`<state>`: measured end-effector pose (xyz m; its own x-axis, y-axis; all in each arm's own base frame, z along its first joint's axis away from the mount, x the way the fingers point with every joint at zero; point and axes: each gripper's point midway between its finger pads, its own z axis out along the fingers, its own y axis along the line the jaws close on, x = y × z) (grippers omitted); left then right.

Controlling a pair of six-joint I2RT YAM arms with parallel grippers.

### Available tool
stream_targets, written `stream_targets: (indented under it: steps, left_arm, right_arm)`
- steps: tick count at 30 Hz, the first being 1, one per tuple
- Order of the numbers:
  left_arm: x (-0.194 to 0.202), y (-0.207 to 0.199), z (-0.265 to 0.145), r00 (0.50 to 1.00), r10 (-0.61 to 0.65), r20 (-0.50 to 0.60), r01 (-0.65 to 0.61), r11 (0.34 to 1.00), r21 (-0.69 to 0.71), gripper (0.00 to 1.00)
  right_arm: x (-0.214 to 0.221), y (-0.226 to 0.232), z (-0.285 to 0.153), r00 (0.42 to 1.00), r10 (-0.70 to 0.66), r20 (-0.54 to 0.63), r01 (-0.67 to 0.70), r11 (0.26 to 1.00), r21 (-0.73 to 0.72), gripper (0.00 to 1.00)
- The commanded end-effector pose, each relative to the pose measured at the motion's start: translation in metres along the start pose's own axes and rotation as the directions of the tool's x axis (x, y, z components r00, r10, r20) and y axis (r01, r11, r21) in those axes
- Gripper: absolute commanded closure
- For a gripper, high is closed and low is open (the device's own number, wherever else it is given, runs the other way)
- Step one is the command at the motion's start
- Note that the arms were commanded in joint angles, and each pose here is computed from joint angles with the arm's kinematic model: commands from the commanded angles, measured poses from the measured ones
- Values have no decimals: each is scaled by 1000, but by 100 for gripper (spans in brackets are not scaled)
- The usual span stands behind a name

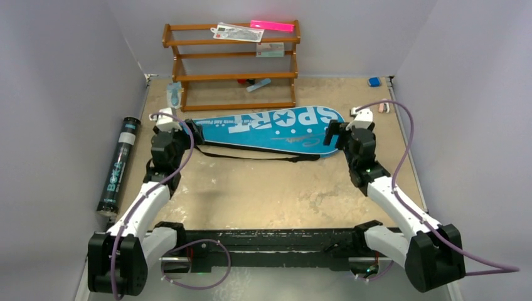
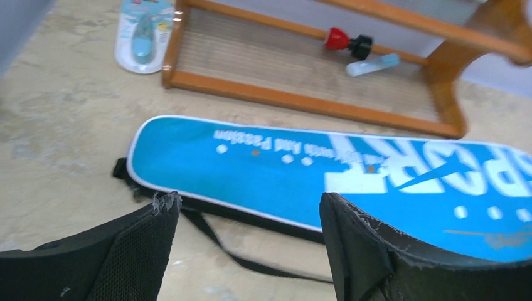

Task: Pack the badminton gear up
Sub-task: Zip the racket bag at the center of the board, then reset both arms

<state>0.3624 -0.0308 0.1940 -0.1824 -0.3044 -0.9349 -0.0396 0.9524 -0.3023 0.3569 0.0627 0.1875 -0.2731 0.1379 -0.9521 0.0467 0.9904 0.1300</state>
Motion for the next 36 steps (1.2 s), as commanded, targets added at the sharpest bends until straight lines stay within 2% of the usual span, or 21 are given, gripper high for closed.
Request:
stream_targets:
  steps: [1, 3, 8, 12, 14, 16, 18, 20, 24, 25, 27, 28, 29, 30, 31, 33, 35, 36]
  left_arm:
    - [-7, 17, -6, 975, 177, 134, -173, 984, -40, 20]
    - [1, 23, -3, 970, 195, 146, -188, 981, -56, 18]
    - [25, 50, 11, 961, 249, 121, -234, 964, -126, 15]
    - [32, 64, 21, 966, 221, 130, -208, 972, -109, 15]
    - [40, 71, 27, 965, 235, 115, -222, 968, -115, 15]
    - [44, 74, 31, 967, 227, 113, -214, 970, -111, 15]
    - [50, 75, 38, 971, 222, 89, -213, 972, -99, 15]
    - [57, 79, 44, 974, 214, 69, -206, 973, -103, 16]
    - [68, 82, 46, 975, 216, 61, -210, 973, -96, 17]
    - [70, 82, 45, 975, 214, 59, -208, 973, -96, 17]
    - [76, 80, 41, 972, 224, 71, -219, 973, -73, 17]
    - [80, 77, 41, 969, 234, 80, -231, 972, -46, 17]
    - [79, 73, 43, 964, 247, 98, -246, 969, -22, 17]
    - [86, 73, 46, 965, 254, 61, -254, 967, -9, 17]
    - [87, 72, 48, 966, 255, 40, -255, 967, -4, 17]
    - [85, 71, 48, 963, 260, 69, -260, 966, -2, 17]
    - [87, 72, 48, 965, 259, 45, -259, 966, -6, 15]
    - [86, 71, 48, 964, 259, 56, -260, 966, -6, 14]
  right_arm:
    - [5, 14, -7, 982, -143, 124, 160, 977, -144, 1]
    - [14, 10, -5, 966, -189, 175, 214, 967, -136, 2]
    - [40, -15, 21, 960, -249, 126, 254, 967, -25, 2]
    - [53, -38, 37, 977, -189, 102, 193, 981, -31, 2]
    - [65, -51, 43, 976, -204, 74, 204, 979, -2, 1]
    - [57, -57, 42, 955, -248, 161, 246, 969, 35, 2]
    - [58, -64, 41, 949, -251, 192, 241, 968, 74, 2]
    - [69, -69, 47, 955, -247, 162, 236, 968, 89, 1]
    - [73, -82, 49, 950, -226, 215, 200, 970, 135, 5]
    - [85, -80, 50, 969, -201, 144, 186, 977, 108, 8]
    - [86, -80, 60, 971, -209, 117, 199, 976, 87, 13]
    - [83, -83, 60, 970, -209, 127, 197, 975, 98, 12]
    - [85, -85, 59, 973, -201, 109, 189, 976, 107, 3]
    - [86, -85, 58, 975, -199, 102, 188, 976, 110, 1]
    - [80, -91, 56, 969, -208, 131, 188, 971, 147, 1]
    - [71, -95, 55, 963, -206, 173, 175, 969, 177, 1]
    - [85, -89, 60, 977, -184, 106, 169, 976, 136, 1]
    - [85, -91, 59, 975, -193, 110, 176, 974, 145, 1]
